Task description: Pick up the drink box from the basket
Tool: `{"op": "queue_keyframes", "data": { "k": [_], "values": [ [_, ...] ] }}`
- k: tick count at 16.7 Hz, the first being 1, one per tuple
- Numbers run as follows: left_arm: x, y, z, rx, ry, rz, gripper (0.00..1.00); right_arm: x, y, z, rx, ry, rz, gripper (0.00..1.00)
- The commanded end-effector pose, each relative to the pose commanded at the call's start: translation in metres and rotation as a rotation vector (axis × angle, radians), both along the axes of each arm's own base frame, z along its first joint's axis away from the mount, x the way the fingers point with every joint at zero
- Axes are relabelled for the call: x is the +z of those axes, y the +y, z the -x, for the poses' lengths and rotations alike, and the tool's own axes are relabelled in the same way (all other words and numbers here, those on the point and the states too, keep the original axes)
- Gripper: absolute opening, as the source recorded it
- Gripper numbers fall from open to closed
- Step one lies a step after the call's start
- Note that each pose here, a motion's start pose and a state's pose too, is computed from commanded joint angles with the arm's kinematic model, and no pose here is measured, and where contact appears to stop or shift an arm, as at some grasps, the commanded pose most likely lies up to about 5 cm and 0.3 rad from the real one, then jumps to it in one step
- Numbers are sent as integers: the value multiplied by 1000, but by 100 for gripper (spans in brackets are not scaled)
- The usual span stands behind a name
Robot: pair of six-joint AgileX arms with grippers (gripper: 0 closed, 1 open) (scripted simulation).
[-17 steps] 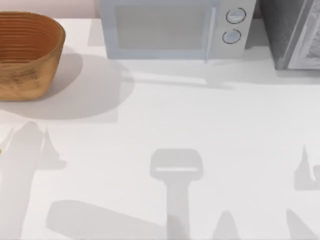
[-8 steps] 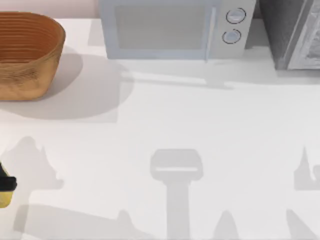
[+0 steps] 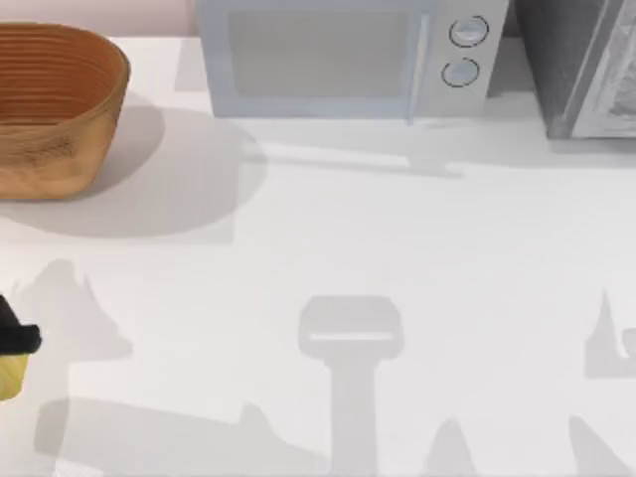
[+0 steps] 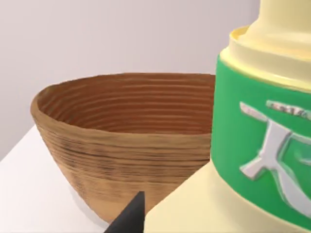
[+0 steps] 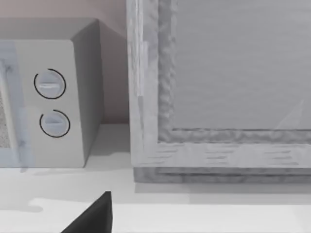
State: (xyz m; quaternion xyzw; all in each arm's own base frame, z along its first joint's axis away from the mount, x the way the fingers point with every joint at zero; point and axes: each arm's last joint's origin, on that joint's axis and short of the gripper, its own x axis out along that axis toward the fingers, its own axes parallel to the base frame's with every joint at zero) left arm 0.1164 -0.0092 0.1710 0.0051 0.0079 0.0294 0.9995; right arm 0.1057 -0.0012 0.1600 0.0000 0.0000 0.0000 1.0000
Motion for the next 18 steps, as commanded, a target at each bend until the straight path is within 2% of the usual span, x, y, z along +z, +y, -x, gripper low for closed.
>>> {"op": "queue_keyframes", "data": {
  "k": [5,10,13,18],
  "values": [
    [30,-22,-23,111,-49,-13,0,0,0,0,0,0,0,100],
    [49,-64,-54,262,-82,-4,0,0,0,0,0,0,0,100],
    [47,-97,-69,354,-76,5,0,0,0,0,0,0,0,100],
    [27,-145,-79,478,-44,6,0,0,0,0,0,0,0,100]
  ]
}}
